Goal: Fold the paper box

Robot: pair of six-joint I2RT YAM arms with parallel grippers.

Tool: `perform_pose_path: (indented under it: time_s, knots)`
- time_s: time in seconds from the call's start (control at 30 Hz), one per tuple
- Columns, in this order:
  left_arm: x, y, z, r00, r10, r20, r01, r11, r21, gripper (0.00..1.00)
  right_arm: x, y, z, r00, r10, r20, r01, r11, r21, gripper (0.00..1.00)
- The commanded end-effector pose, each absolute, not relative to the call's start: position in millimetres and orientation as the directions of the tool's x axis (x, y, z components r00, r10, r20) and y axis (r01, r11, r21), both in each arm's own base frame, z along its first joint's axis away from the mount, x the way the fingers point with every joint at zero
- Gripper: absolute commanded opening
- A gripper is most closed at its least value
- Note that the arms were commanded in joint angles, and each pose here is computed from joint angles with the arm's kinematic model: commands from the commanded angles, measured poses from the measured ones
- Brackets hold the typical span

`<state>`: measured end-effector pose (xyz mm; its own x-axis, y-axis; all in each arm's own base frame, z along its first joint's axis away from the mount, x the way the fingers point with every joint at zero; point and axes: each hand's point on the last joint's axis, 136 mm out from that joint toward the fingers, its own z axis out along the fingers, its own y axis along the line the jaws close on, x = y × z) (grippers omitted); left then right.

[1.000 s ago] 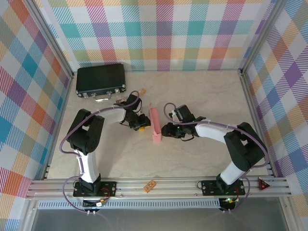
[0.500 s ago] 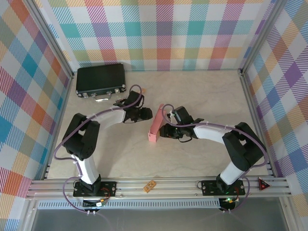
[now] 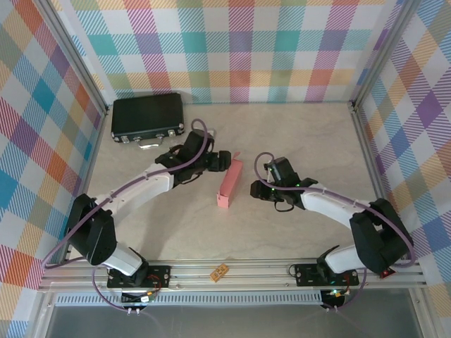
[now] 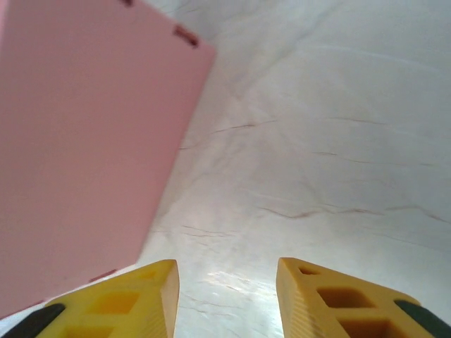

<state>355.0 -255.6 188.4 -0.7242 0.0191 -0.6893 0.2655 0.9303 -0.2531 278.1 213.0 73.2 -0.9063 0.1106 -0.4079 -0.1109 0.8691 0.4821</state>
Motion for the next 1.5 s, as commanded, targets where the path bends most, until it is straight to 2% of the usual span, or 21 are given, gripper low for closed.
perform_pose_path:
  time_s: [0.0, 0.13, 0.3, 0.47, 0.77, 0.93, 1.47]
  knots:
    - [347, -264, 180, -0.737, 0.161, -0.657, 0.313, 0.942, -0.120, 0.84, 273, 189, 74, -0.899, 0.116, -0.422, -0.092, 0.893, 0.441, 0.43]
    - [349, -274, 171, -0.734, 0.226, -0.640, 0.312, 0.950, -0.022, 0.85, 269, 174, 78, -0.893, 0.142, -0.426, -0.071, 0.892, 0.446, 0.44]
    - [348, -293, 154, -0.742, 0.312, -0.593, 0.378, 0.926, 0.014, 0.85, 261, 166, 79, -0.888, 0.160, -0.431, -0.059, 0.890, 0.452, 0.45]
    - [341, -309, 137, -0.754, 0.381, -0.535, 0.448, 0.894, 0.007, 0.78, 257, 161, 74, -0.890, 0.175, -0.421, -0.043, 0.888, 0.458, 0.46]
    - [338, -304, 122, -0.758, 0.435, -0.486, 0.473, 0.880, 0.050, 0.61, 259, 162, 74, -0.894, 0.178, -0.412, -0.041, 0.882, 0.469, 0.47]
    - [333, -309, 119, -0.741, 0.485, -0.464, 0.529, 0.848, 0.039, 0.57, 259, 162, 72, -0.898, 0.181, -0.402, -0.034, 0.881, 0.471, 0.47]
    - [336, -314, 116, -0.611, 0.663, -0.433, 0.714, 0.697, 0.060, 0.51, 255, 154, 68, -0.900, 0.187, -0.392, -0.012, 0.891, 0.453, 0.48]
